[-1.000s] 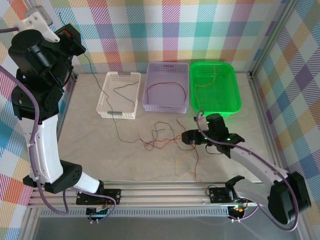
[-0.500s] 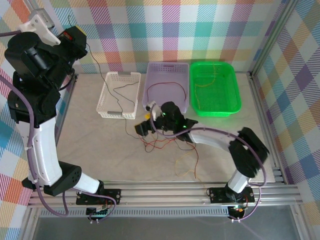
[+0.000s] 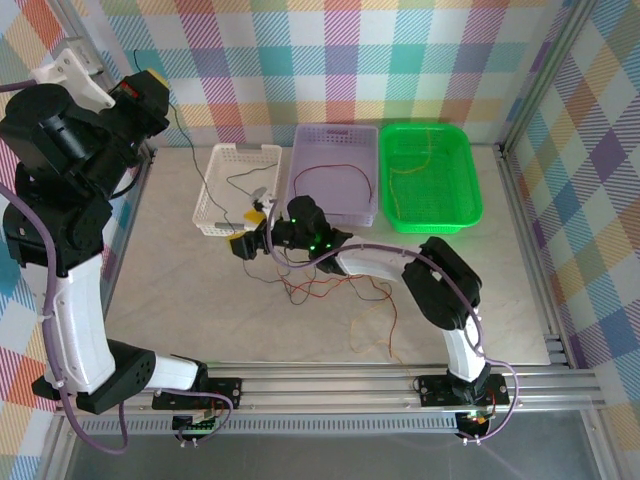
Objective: Untangle the cables
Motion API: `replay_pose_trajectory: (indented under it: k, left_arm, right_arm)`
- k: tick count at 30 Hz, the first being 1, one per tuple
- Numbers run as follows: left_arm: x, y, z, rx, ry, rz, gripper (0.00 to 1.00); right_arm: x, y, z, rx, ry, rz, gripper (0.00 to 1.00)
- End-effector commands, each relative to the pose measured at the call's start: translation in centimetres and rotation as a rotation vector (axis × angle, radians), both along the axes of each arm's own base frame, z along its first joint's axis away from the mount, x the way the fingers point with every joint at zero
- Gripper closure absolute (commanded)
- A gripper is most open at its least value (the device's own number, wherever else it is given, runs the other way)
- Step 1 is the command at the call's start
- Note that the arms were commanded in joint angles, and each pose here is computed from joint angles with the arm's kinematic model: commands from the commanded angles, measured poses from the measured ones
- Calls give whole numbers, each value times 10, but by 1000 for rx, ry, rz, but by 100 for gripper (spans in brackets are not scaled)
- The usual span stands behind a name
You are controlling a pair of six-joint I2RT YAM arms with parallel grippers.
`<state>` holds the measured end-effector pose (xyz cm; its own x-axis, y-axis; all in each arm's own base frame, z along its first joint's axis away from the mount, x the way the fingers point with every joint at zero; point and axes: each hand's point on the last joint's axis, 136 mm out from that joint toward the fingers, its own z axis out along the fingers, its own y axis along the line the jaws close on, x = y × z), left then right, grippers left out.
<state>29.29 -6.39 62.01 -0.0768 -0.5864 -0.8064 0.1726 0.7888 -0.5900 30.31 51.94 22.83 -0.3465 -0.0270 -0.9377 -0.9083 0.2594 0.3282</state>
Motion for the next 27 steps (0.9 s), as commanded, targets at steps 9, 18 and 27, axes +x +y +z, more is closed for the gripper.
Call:
replay_pose_trajectory:
  k: [9,18,27]
  left_arm:
    - [-9,7,-3,17,-14,24,100]
    - [-18,40,-49,111,66,199,100]
    - [-6,50,-159,174,292,267,66]
  right_arm:
    - [-19,42,38,80,-47,99,55]
    - [-58,-1,94,109,-25,166,100]
    - [-79,-42,186,82,-114,139,100]
